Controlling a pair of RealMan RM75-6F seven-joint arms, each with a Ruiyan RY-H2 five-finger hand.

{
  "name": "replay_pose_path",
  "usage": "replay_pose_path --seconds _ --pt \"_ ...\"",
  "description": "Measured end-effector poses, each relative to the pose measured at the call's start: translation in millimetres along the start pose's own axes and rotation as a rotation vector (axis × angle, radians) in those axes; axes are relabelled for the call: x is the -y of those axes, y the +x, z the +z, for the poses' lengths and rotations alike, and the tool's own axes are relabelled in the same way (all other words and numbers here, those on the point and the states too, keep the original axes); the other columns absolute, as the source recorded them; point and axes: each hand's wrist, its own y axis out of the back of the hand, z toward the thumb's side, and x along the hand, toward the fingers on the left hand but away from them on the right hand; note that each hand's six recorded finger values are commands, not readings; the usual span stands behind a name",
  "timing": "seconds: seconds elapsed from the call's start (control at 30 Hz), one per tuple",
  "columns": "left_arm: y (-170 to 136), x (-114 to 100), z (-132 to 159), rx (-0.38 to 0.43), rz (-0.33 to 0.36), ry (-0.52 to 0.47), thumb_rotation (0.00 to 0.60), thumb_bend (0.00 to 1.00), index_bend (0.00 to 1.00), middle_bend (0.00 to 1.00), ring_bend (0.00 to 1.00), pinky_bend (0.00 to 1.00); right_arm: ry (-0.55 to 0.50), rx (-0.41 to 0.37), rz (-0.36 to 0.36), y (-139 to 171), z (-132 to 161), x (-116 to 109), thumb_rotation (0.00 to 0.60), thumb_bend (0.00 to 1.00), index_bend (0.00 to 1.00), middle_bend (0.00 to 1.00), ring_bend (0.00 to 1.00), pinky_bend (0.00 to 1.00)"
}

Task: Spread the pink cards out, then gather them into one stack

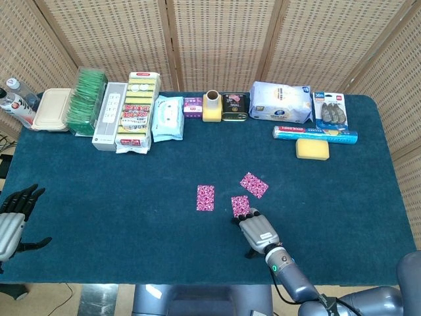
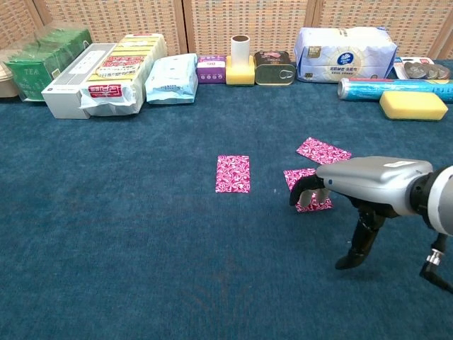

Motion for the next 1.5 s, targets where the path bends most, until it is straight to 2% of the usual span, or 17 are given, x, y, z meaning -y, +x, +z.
replay_pose_path --seconds 0.2,0.4,0.8,0.9,1.03,1.1,1.3,1.4,1.5 --pt "0.3 0.3 0.1 0.003 -0.003 0.003 0.600 0.03 0.00 0.00 0.00 0.03 0.012 0.005 0.004 -2.6 0.2 7.6 0.600 0.00 0.21 0.23 0.23 0.08" --pt "0.5 0.1 -0.2 0.000 -0.001 0.002 0.600 0.03 0.00 0.00 0.00 0.03 0.016 0.043 -0.002 -4.3 -13.1 7.0 0.600 0.00 0.21 0.23 0.23 0.08" --pt "1.0 2.5 2.5 0.001 -0.007 0.011 0.600 0.03 0.00 0.00 0.00 0.04 0.051 0.132 -0.036 0.1 -47.0 -8.5 0.600 0.00 0.21 0.25 0.24 0.09" --pt "1.2 2.7 2.7 0.000 -0.007 0.011 0.600 0.03 0.00 0.00 0.00 0.03 0.054 0.149 -0.039 3.1 -51.8 -13.5 0.600 0.00 0.22 0.21 0.21 0.10" --pt "1.3 3.1 3.4 0.000 -0.008 0.013 0.600 0.03 0.00 0.00 0.00 0.04 0.045 0.169 -0.074 6.7 -55.8 -22.5 0.600 0.00 0.26 0.17 0.11 0.10" --pt "0.7 3.5 4.2 0.003 -0.008 0.015 0.600 0.03 0.00 0.00 0.00 0.04 0.027 0.191 -0.118 6.7 -57.6 -29.6 0.600 0.01 0.28 0.16 0.08 0.10" --pt "0.0 3.3 4.2 0.006 -0.007 0.013 0.600 0.03 0.00 0.00 0.00 0.04 -0.040 0.233 -0.248 -0.4 -52.4 -43.7 0.600 0.02 0.32 0.11 0.06 0.08" --pt "-0.2 2.7 3.5 0.005 -0.006 0.011 0.600 0.03 0.00 0.00 0.00 0.03 -0.060 0.216 -0.235 -3.6 -48.8 -41.1 0.600 0.02 0.32 0.10 0.06 0.07" --pt "-0.3 1.7 2.4 0.004 -0.003 0.007 0.600 0.03 0.00 0.00 0.00 0.03 -0.080 0.199 -0.198 -6.8 -44.1 -35.9 0.600 0.02 0.24 0.12 0.07 0.05"
